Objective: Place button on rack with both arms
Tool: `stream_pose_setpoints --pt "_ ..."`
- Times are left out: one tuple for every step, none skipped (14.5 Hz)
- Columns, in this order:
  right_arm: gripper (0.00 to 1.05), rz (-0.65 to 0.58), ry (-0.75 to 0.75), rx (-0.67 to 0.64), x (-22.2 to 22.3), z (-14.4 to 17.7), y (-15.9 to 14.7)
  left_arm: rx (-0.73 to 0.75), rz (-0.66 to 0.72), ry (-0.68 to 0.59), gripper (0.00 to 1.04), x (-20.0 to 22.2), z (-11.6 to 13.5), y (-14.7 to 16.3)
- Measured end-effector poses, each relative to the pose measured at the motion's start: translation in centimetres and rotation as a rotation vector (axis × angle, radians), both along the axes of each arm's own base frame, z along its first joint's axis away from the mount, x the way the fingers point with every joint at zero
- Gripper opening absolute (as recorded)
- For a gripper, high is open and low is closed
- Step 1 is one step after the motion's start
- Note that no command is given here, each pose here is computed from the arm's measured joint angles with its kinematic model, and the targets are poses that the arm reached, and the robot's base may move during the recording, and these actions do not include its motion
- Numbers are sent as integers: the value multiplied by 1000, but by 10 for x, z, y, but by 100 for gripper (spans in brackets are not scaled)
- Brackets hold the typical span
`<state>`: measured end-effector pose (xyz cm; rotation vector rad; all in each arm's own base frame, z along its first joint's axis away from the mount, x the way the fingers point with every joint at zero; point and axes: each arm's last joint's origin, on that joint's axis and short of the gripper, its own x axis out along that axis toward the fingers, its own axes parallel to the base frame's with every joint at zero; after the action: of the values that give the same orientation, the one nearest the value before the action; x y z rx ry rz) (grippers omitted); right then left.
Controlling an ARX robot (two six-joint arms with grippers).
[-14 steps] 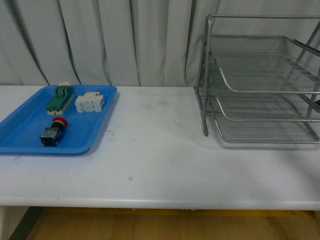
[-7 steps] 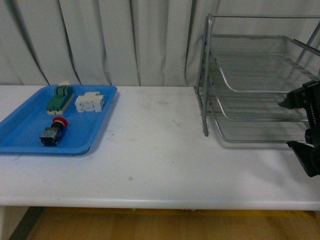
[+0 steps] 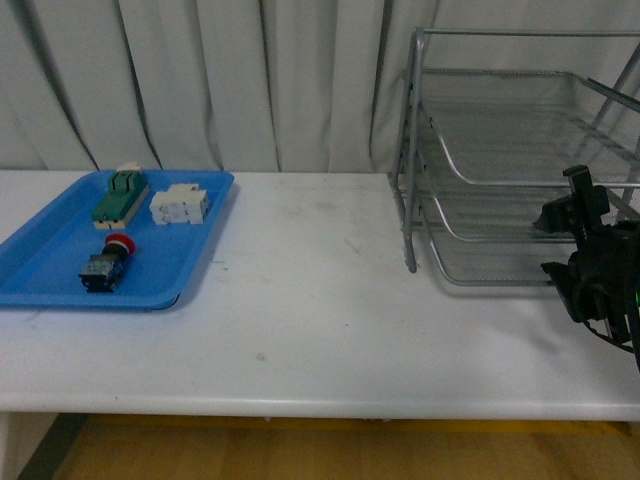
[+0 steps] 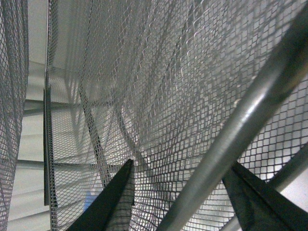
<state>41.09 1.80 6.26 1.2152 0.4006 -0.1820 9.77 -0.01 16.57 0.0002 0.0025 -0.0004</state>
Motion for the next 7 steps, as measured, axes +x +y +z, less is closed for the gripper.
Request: stream_pose_setpoints --pt "42 -10 -13 19 1 -1 1 0 0 0 98 0 0 0" --pt "31 -16 -35 35 1 1 2 0 0 0 98 0 0 0" --pt "20 -23 -54 52 -5 0 2 0 0 0 98 0 0 0" --pt "4 -70 -77 206 -49 -4 -3 0 0 0 98 0 0 0" --pt "3 -65 -78 232 -91 -5 -4 0 0 0 98 0 0 0" --pt "3 -59 -78 238 -109 -6 -4 0 0 0 98 0 0 0" --pt "3 -56 -54 235 -124 -7 -5 0 0 0 98 0 0 0"
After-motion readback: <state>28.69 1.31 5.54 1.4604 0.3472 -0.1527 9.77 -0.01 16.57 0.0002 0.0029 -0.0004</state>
